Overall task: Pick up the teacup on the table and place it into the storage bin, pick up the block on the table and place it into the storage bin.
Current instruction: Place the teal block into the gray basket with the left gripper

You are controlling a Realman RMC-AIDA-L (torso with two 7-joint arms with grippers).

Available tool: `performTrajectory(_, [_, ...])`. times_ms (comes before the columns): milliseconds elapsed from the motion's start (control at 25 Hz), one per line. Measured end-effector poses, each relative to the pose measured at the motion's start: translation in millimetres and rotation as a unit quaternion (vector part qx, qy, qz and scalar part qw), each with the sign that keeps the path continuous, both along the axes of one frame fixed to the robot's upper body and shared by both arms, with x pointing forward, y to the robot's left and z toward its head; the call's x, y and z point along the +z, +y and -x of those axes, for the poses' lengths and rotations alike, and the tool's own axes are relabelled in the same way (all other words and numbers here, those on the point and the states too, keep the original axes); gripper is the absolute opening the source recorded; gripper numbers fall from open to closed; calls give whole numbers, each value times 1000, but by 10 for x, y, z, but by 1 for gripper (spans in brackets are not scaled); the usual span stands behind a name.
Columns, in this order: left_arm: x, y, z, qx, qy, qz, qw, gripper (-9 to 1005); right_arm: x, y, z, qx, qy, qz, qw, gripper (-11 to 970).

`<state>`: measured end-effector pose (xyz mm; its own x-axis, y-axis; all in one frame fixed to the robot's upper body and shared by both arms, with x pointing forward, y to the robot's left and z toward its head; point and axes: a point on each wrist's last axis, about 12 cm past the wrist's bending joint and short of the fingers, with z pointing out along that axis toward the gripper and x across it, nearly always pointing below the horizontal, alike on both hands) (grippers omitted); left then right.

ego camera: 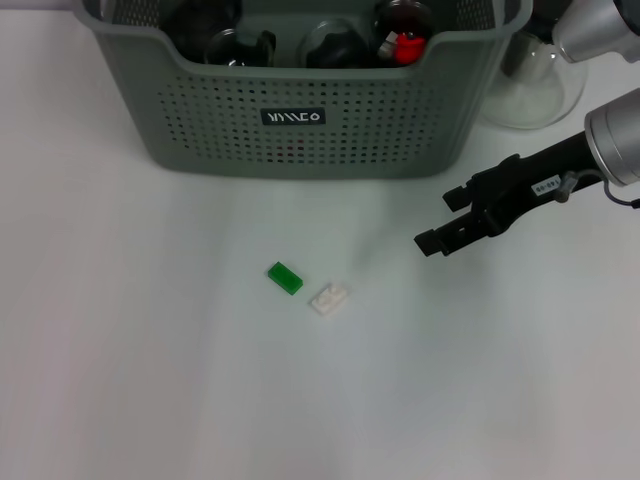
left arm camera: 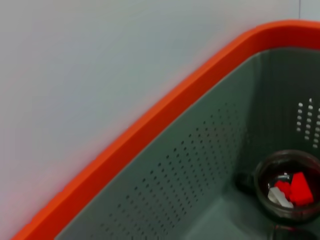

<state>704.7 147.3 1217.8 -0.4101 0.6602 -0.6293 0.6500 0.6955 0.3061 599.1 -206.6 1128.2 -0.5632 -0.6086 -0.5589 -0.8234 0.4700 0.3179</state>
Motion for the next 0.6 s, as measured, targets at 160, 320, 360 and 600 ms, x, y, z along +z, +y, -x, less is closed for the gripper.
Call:
performTrajectory(160, [-71, 8, 9, -1, 9, -7, 1000, 408, 4, 14, -4, 1, -1, 0, 1000, 945])
performTrajectory(320, [-156, 20, 21, 0, 9, -14, 1000, 409, 5, 27, -11, 2, -3, 2, 1000, 944])
performTrajectory(360, [-170, 23, 22, 1, 9, -13, 1000, 409, 6, 29, -13, 2, -4, 2, 1000, 944])
performTrajectory(600, [-197, 44, 37, 7, 13, -9, 1000, 441, 10, 36, -16, 4, -4, 3, 1000, 944])
